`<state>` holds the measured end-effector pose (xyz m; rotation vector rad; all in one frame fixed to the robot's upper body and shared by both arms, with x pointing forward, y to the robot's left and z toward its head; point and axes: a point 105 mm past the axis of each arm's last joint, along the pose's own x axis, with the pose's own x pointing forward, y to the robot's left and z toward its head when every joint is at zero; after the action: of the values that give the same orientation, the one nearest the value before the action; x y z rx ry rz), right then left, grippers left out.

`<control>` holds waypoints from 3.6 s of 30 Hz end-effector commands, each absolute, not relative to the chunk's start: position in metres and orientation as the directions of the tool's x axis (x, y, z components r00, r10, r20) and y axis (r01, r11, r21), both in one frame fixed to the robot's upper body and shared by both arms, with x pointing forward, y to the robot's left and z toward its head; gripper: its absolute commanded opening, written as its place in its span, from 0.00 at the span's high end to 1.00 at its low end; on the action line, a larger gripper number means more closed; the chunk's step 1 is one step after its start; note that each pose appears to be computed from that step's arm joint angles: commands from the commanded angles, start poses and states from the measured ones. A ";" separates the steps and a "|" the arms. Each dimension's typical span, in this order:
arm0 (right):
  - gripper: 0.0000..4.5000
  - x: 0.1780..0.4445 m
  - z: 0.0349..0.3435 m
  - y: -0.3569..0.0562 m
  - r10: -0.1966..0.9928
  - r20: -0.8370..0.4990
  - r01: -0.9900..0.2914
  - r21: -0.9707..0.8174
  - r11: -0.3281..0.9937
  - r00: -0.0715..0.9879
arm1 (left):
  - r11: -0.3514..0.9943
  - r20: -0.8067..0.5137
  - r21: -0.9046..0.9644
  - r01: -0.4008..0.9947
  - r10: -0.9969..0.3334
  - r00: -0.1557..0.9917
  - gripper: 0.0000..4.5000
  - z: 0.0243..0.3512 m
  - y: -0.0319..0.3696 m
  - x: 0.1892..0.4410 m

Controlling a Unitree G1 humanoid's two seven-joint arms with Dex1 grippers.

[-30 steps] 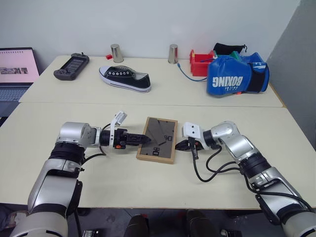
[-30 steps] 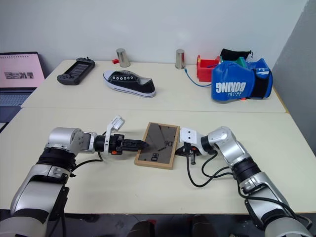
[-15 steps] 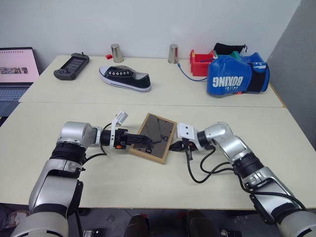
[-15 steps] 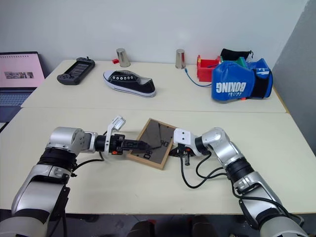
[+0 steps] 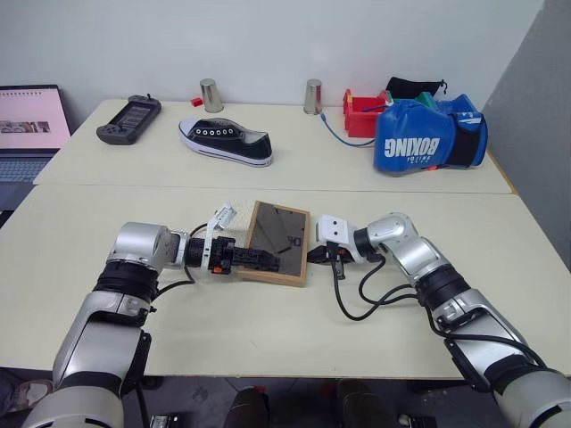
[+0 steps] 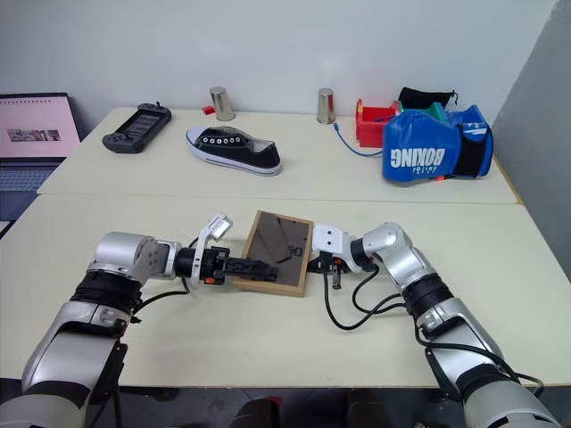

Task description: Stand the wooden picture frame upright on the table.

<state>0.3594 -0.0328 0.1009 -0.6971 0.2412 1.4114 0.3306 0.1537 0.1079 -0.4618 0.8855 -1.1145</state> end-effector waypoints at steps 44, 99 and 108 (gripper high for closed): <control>0.17 0.324 0.270 -0.066 0.981 -0.183 -0.995 0.064 0.082 0.069 | 0.391 -0.077 -0.598 0.700 -0.897 0.436 0.73 0.172 0.123 0.314; 0.00 0.293 0.271 -0.021 0.954 -0.149 -0.964 0.094 -0.248 -0.260 | 0.383 -0.109 -0.582 0.717 -0.911 0.398 0.73 0.175 0.128 0.309; 0.00 0.328 0.257 -0.048 0.975 -0.214 -0.998 0.035 -0.050 -0.057 | 0.350 -0.100 -0.585 0.732 -0.927 0.363 0.73 0.177 0.126 0.304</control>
<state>0.3208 -0.0344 0.2541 -0.1062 0.2236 1.6636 0.3054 0.1260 0.1643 -0.5096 0.5114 -1.0892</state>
